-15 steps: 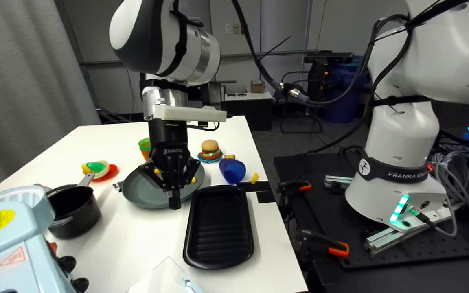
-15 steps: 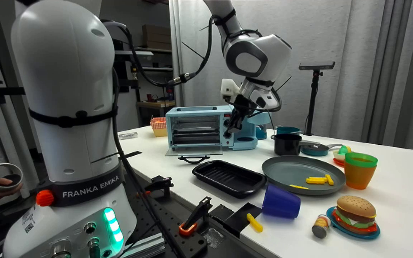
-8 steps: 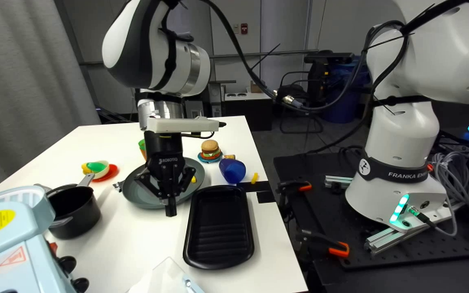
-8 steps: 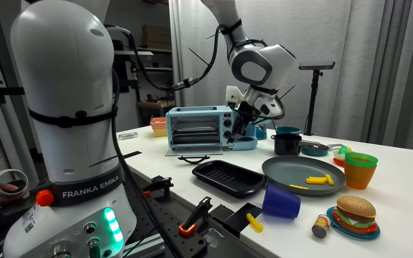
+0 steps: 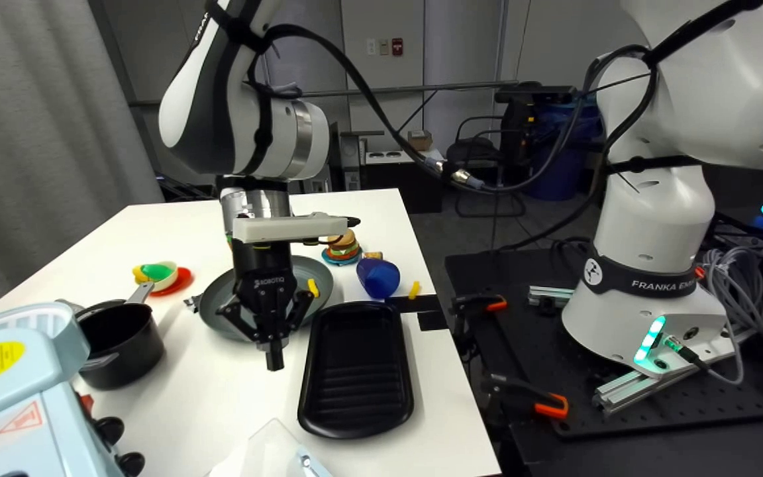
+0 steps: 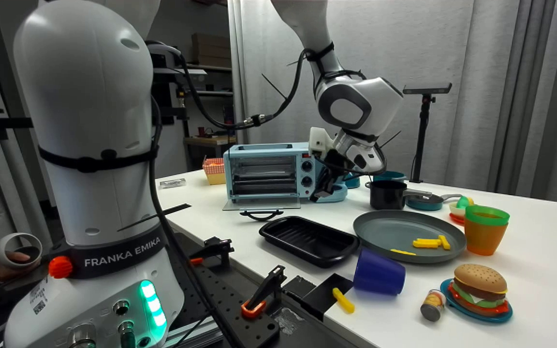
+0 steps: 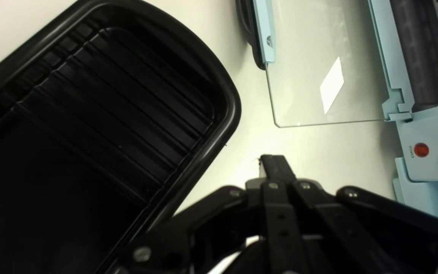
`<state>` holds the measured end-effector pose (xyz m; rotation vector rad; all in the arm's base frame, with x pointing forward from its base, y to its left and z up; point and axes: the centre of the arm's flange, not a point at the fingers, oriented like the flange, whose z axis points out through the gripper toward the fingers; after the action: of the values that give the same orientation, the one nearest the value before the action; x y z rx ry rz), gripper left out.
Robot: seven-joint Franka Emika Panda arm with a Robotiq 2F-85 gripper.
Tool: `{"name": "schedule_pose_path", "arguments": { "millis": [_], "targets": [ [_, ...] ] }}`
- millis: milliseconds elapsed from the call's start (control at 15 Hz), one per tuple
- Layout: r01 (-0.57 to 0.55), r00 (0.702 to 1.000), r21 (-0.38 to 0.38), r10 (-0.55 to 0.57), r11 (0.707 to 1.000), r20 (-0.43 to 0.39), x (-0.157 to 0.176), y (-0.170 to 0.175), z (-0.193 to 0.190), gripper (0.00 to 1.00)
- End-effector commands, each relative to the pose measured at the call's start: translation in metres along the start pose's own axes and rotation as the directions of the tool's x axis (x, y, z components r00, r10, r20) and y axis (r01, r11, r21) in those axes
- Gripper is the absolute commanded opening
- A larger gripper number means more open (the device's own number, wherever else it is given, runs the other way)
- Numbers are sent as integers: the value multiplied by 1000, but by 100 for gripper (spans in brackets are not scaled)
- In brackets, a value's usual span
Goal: Close the oven
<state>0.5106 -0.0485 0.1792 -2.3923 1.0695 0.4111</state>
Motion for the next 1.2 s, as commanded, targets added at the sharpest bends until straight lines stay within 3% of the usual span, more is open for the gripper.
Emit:
{"name": "schedule_pose_path", "arguments": {
  "millis": [0,1133],
  "targets": [
    [1,1000,28,-1,1000,12,16,-4,14,0],
    [-1,998,-1,1,1000,70,29,-13,57,0]
  ]
}}
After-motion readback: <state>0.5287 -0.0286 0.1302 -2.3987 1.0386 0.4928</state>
